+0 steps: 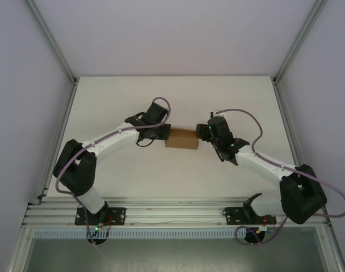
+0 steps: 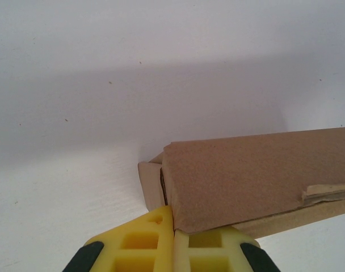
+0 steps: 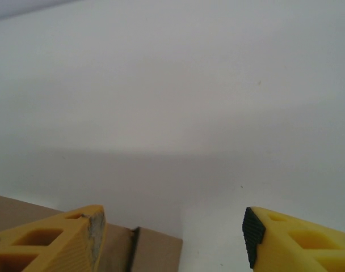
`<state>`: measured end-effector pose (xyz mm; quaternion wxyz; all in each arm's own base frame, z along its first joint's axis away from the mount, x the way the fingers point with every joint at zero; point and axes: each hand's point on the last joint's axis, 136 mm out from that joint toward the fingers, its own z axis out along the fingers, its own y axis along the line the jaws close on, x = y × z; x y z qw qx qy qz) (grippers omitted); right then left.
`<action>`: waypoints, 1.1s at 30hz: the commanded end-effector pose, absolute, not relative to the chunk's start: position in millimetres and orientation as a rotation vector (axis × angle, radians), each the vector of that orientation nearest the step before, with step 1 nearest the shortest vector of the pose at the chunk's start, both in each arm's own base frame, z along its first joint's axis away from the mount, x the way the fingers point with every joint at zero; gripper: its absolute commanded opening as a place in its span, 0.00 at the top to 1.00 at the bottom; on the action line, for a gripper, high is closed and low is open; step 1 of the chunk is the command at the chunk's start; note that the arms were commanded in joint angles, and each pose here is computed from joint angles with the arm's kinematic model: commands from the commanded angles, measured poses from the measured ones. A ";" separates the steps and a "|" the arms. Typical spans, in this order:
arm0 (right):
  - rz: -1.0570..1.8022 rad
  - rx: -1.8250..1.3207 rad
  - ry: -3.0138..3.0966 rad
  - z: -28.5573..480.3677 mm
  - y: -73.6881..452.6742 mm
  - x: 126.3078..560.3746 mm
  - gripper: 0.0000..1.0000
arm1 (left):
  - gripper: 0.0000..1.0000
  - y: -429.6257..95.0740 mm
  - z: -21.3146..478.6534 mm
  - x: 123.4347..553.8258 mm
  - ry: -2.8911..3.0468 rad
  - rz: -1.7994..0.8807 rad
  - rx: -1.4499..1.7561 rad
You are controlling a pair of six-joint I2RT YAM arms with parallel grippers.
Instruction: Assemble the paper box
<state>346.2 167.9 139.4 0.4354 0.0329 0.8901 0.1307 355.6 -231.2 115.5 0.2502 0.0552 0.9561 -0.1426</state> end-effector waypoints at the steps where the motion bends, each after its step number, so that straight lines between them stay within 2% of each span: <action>1: 0.322 0.103 2.291 113.4 165.1 339.4 0.37 | 1.00 -210.7 72.5 318.5 2.814 -0.236 0.220; 2: 0.324 0.101 2.311 106.5 165.6 337.0 0.38 | 1.00 -211.5 77.5 319.9 2.802 -0.241 0.226; 4: 0.329 0.113 2.345 94.3 165.5 332.6 0.39 | 0.92 -212.1 86.9 322.9 2.781 -0.241 0.238; 13: 0.241 0.097 2.445 63.8 153.3 316.3 0.41 | 0.70 -225.0 142.1 337.7 2.680 -0.309 0.286; 18: 0.227 0.100 2.451 57.6 149.1 311.8 0.41 | 0.44 -230.9 170.6 337.8 2.610 -0.405 0.262; 19: 0.223 0.100 2.456 55.7 148.6 310.9 0.41 | 0.36 -228.2 174.7 340.4 2.593 -0.404 0.242; 23: 0.224 0.092 2.470 51.0 148.6 308.6 0.41 | 0.26 -212.0 177.2 360.9 2.551 -0.495 0.091; 29: 0.226 0.083 2.471 51.3 150.1 309.8 0.41 | 0.27 -220.1 167.7 378.6 2.548 -0.681 0.061; 33: 0.218 0.090 2.473 49.7 148.5 309.1 0.42 | 0.36 -218.8 139.4 379.7 2.617 -0.697 0.031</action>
